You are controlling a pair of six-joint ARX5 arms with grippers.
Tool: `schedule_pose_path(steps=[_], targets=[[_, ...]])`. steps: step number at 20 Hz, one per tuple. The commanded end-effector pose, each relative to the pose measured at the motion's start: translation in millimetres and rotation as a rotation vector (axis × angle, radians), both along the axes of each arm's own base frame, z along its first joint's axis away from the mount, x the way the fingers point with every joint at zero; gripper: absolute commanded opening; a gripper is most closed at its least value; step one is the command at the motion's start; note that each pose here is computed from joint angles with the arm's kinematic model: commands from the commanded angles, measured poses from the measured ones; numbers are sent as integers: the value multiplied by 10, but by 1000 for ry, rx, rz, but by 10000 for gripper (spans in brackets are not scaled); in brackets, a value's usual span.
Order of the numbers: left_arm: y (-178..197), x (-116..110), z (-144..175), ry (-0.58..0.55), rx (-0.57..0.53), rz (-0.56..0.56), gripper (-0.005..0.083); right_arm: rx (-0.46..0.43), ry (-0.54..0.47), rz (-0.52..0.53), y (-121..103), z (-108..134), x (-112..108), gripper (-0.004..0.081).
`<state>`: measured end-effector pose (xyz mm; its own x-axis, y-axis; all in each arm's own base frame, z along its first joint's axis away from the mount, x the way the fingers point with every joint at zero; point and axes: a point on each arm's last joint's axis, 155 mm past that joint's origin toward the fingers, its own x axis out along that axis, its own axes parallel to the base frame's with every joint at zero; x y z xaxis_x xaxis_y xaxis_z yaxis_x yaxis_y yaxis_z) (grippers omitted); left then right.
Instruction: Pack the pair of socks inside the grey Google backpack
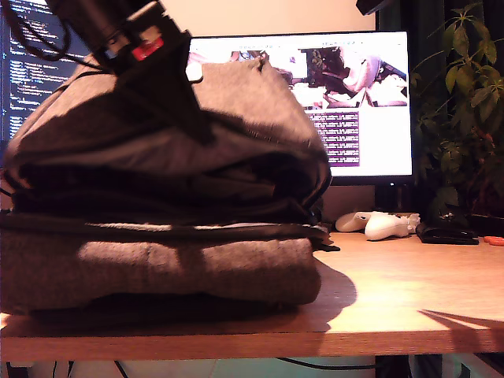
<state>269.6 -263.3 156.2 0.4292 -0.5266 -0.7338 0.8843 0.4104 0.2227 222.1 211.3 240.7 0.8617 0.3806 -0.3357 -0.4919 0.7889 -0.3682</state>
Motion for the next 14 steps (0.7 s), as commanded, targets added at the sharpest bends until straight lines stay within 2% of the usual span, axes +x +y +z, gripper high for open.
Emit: schedule_pose_path(steps=[1,7,11,12,13,14], targets=[[38,14,60,-12,-4,7,567,9,-2,-14,-24,5,30,-11],[99,-206,118,55,38,-5,567,19,-7,-45,-86,27,101,-11],[21,-349,279,71,8,-7,548,44,-14,-98,-186,65,211,-11],[13,-358,317,64,-1,-7,501,58,-15,-118,-225,79,249,-11],[23,-342,351,60,-12,13,415,85,-12,-132,-248,98,286,-11],[31,-319,379,45,-15,20,289,125,-4,-144,-271,123,340,-11]])
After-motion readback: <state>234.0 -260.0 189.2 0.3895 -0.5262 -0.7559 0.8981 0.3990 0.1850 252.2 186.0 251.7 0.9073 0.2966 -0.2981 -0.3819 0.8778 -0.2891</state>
